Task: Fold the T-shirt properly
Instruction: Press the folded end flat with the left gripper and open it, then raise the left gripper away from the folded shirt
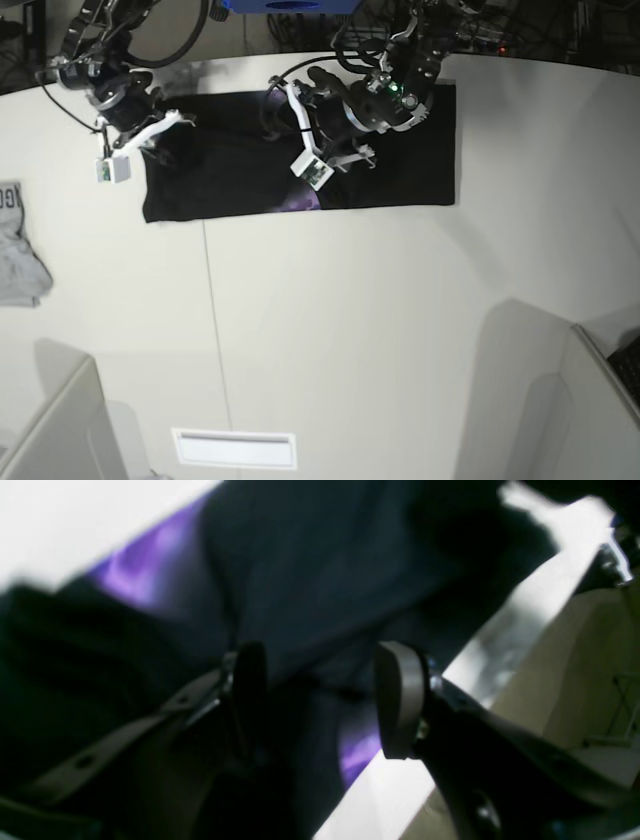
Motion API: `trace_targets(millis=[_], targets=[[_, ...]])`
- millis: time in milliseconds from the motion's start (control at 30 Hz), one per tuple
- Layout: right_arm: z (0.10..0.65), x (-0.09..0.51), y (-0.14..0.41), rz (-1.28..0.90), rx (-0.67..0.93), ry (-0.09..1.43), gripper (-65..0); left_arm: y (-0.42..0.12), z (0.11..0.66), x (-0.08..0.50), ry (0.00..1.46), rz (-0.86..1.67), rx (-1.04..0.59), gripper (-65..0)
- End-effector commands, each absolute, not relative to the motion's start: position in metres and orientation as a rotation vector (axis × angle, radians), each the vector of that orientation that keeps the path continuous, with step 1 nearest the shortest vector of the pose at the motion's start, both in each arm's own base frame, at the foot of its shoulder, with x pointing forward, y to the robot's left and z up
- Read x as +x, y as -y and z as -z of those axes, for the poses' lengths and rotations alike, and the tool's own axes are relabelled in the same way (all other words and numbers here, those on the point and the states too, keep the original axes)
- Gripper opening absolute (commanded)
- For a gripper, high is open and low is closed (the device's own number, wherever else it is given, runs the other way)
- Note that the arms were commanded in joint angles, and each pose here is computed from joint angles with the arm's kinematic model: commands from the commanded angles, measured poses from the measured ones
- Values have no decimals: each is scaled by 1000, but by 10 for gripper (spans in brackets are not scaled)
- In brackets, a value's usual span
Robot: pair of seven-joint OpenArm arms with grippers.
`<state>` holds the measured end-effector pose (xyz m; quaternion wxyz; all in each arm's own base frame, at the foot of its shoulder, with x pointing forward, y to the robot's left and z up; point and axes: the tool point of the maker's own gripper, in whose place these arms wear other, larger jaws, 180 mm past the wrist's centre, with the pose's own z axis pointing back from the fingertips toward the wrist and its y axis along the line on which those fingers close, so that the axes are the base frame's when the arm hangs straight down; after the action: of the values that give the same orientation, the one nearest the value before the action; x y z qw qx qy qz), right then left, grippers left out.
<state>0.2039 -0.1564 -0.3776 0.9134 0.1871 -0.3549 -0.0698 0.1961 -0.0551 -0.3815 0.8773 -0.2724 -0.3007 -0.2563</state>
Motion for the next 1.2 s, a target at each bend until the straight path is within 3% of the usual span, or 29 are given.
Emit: trace_targets(millis=[0, 33, 100, 167, 200, 333, 433, 500, 533, 733, 967, 1167], targets=[[368, 209, 159, 146, 390, 773, -650, 55, 361, 207, 703, 522, -584, -318], [368, 209, 159, 146, 391, 774, -650, 48, 355, 211, 727, 505, -572, -331], [367, 210, 159, 147, 391, 779, -650, 23, 349, 216, 758, 437, -529, -425], [365, 210, 159, 144, 390, 783, -650, -23, 357, 223, 762, 326, -438, -619], [365, 211, 159, 144, 390, 784, -650, -46, 362, 225, 758, 274, -391, -650], [361, 217, 160, 136, 388, 801, -633, -155, 378, 213, 727, 58, -174, -650], [358, 220, 180, 138, 341, 814, -299, -213, 377, 189, 701, 112, -65, -650], [358, 223, 189, 150, 326, 822, -141, -245, 378, 171, 672, 144, -19, -650], [360, 223, 195, 155, 316, 815, -108, -260, 381, 161, 656, 142, -3, -650], [405, 230, 222, 190, 331, 659, -132, -329, 402, 125, 583, -78, 77, -650], [430, 228, 219, 229, 375, 589, -132, -333, 411, 118, 560, -102, 64, -650], [440, 209, 192, 119, 433, 502, -135, -323, 412, 136, 583, -76, 43, -650]])
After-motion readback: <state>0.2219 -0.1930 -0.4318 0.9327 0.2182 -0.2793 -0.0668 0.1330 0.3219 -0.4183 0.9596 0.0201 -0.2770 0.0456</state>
